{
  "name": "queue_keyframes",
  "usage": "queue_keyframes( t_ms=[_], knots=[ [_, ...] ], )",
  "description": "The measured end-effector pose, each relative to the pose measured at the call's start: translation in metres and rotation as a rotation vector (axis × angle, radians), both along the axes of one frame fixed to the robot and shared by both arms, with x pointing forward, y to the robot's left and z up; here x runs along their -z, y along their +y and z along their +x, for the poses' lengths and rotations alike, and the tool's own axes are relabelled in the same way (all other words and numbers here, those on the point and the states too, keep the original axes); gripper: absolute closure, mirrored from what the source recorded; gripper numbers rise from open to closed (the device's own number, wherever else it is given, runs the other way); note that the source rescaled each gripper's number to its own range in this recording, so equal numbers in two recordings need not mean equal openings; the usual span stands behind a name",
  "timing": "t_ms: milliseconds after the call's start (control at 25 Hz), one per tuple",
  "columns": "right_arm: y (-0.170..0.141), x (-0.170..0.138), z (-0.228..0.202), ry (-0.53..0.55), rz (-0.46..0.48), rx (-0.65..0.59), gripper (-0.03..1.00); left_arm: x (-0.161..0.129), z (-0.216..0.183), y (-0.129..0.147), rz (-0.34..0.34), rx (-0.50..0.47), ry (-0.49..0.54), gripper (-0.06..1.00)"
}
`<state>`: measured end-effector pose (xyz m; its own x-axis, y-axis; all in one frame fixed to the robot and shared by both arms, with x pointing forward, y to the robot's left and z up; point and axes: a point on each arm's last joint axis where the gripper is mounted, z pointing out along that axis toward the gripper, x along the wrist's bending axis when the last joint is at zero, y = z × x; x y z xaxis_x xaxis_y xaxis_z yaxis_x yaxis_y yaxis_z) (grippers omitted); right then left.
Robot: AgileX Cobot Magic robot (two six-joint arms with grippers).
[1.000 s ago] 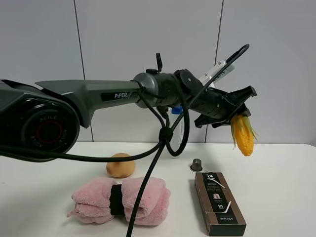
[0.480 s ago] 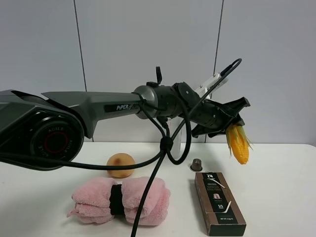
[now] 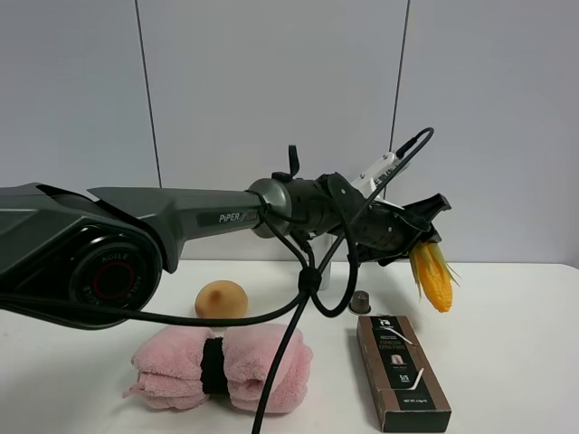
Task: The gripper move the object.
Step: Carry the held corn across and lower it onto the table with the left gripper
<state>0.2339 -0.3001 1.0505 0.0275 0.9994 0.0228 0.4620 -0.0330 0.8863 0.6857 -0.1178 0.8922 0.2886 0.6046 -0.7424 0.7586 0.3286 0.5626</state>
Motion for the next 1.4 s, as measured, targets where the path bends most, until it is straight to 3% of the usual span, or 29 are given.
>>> queue_keyframes(
  t_ms=[440, 1400],
  knots=[
    [0.000, 0.000, 0.000, 0.000, 0.000, 0.000, -0.03, 0.029, -0.001, 0.001, 0.031, 0.001, 0.037, 0.94],
    [0.000, 0.000, 0.000, 0.000, 0.000, 0.000, -0.03, 0.029, -0.001, 0.001, 0.076, 0.032, -0.018, 0.94]
  ],
)
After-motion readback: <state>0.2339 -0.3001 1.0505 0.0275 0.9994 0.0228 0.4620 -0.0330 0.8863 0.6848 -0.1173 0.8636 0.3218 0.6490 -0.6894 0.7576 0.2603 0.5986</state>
